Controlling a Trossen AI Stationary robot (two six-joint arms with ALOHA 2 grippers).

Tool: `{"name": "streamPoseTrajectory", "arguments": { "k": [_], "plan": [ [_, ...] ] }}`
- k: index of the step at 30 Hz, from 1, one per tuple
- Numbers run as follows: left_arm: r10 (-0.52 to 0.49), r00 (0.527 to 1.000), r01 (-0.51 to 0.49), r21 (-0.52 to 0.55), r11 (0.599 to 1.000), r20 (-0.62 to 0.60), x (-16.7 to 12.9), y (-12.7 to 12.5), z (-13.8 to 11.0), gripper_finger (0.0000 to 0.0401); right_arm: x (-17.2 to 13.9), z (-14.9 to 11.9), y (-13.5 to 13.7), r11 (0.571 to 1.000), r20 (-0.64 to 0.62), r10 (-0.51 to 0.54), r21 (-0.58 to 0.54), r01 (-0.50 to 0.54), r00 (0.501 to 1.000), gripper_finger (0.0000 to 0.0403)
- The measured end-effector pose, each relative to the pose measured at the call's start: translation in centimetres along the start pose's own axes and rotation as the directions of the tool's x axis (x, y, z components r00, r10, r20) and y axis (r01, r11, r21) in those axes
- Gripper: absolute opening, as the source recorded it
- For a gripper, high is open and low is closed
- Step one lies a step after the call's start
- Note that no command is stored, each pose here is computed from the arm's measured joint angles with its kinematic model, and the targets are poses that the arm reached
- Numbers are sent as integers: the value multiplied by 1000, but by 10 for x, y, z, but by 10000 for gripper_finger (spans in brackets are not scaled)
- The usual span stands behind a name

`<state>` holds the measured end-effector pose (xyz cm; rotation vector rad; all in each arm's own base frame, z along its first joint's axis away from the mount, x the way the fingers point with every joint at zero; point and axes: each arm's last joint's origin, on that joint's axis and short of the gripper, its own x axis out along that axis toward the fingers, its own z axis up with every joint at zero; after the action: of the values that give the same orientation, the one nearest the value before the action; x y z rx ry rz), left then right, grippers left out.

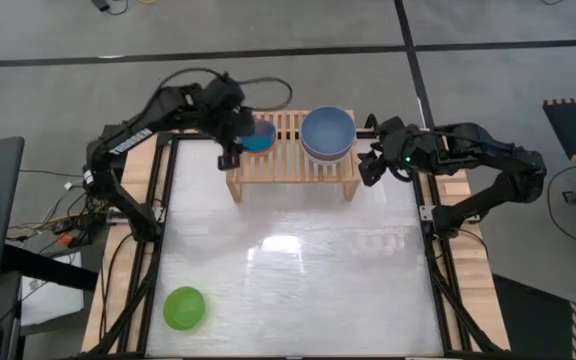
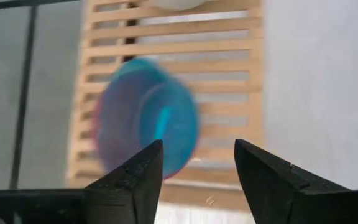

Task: Place and stack bowls onto a shelf
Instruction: Stack the light blue bowl on top of the pink bowl on the shelf

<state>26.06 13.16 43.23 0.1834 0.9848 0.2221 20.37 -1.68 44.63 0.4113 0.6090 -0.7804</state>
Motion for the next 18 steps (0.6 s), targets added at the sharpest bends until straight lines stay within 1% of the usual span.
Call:
{"name": "streamPoseTrajectory", "arguments": {
  "k": [3, 8, 10, 18],
  "plan": [
    [-19, 1000, 19, 25, 999, 2, 18, -8, 2, 173, -2, -2, 3, 1000, -2, 14, -6, -14, 1000, 240],
    [-1, 1000, 0, 42, 999, 29, 39, -12, 4, 167, -7, -8, 9, 999, -13, 44, -6, -44, 999, 240],
    [5, 999, -7, 41, 999, 42, 44, -12, 4, 167, -8, -9, 11, 999, -9, 48, -6, -48, 999, 240],
    [-19, 1000, 19, 25, 999, 2, 53, -17, 4, 166, -10, -12, 13, 999, -4, 50, -12, -50, 999, 240]
  ]
}}
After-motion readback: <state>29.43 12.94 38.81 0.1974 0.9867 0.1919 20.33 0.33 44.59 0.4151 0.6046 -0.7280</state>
